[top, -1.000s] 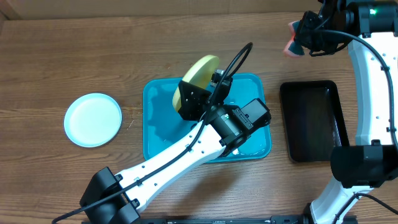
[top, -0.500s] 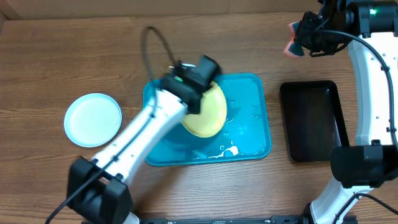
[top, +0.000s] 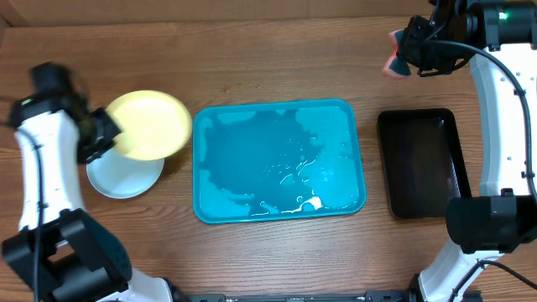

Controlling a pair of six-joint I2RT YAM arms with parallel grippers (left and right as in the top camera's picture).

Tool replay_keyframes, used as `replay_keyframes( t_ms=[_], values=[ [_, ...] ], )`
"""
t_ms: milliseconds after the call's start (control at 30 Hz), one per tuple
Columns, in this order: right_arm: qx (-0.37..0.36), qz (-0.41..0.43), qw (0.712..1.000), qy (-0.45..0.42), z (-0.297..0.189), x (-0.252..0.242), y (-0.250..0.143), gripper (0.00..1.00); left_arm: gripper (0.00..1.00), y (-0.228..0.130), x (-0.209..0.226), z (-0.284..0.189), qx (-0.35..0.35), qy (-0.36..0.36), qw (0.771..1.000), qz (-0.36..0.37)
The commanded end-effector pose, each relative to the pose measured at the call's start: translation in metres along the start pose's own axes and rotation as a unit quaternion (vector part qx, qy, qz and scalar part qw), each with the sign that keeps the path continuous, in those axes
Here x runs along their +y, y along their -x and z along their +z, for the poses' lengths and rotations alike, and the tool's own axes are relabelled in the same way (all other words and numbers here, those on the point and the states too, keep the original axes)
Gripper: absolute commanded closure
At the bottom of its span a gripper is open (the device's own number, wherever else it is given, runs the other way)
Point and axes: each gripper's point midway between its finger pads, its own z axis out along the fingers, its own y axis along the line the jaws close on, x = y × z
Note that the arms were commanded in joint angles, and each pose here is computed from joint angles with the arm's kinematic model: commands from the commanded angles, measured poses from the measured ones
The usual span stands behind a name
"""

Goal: Clean dirty plates on tray and stack at the side

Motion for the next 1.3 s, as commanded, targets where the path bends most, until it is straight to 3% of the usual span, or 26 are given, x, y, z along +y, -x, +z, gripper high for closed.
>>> replay_keyframes(
  t_ms=[0,100,333,367,467,500,733,867,1067,1133,1267],
  values=[
    [-0.013,-0.007,1.0,0.001,-0.006,0.002,0.004,0.96,0.96,-0.005,0.038,0.011,0.015,-0.013,0.999,-0.04],
    [-0.012,-0.007,1.0,0.001,-0.006,0.002,0.004,0.96,0.96,-0.009,0.071,0.029,0.015,-0.004,0.996,-0.082],
    [-0.007,-0.006,1.0,-0.001,-0.006,0.001,0.002,0.96,0.95,-0.01,0.103,0.055,-0.007,0.002,0.993,-0.121],
    [-0.007,-0.006,1.0,-0.001,-0.006,0.001,0.002,0.96,0.91,-0.009,0.102,0.055,-0.008,0.002,0.993,-0.121],
    [-0.007,-0.006,1.0,-0.001,-0.006,0.001,0.002,0.96,0.62,-0.011,0.097,0.055,-0.003,-0.003,0.993,-0.116],
    [-0.007,-0.006,1.0,-0.001,-0.006,0.001,0.002,0.96,0.57,-0.012,0.094,0.055,-0.001,-0.007,0.994,-0.112],
    [-0.007,-0.006,1.0,-0.002,-0.006,0.001,0.002,0.96,0.46,-0.02,0.041,0.058,0.011,-0.037,0.999,-0.003],
    [0.001,-0.01,0.998,-0.069,-0.004,-0.025,-0.004,0.96,0.46,-0.03,-0.021,0.053,0.011,-0.061,0.995,0.083],
    [0.064,-0.038,0.988,-0.137,0.026,-0.062,-0.033,0.96,0.41,-0.047,-0.115,0.026,-0.01,-0.121,0.969,0.214],
    [0.097,-0.054,0.978,-0.175,0.048,-0.086,-0.051,0.96,0.38,-0.06,-0.153,0.014,-0.026,-0.14,0.949,0.28],
    [0.143,-0.123,0.964,-0.189,0.083,-0.111,-0.077,0.96,0.33,-0.083,-0.188,0.005,-0.034,-0.158,0.921,0.354]
  ],
)
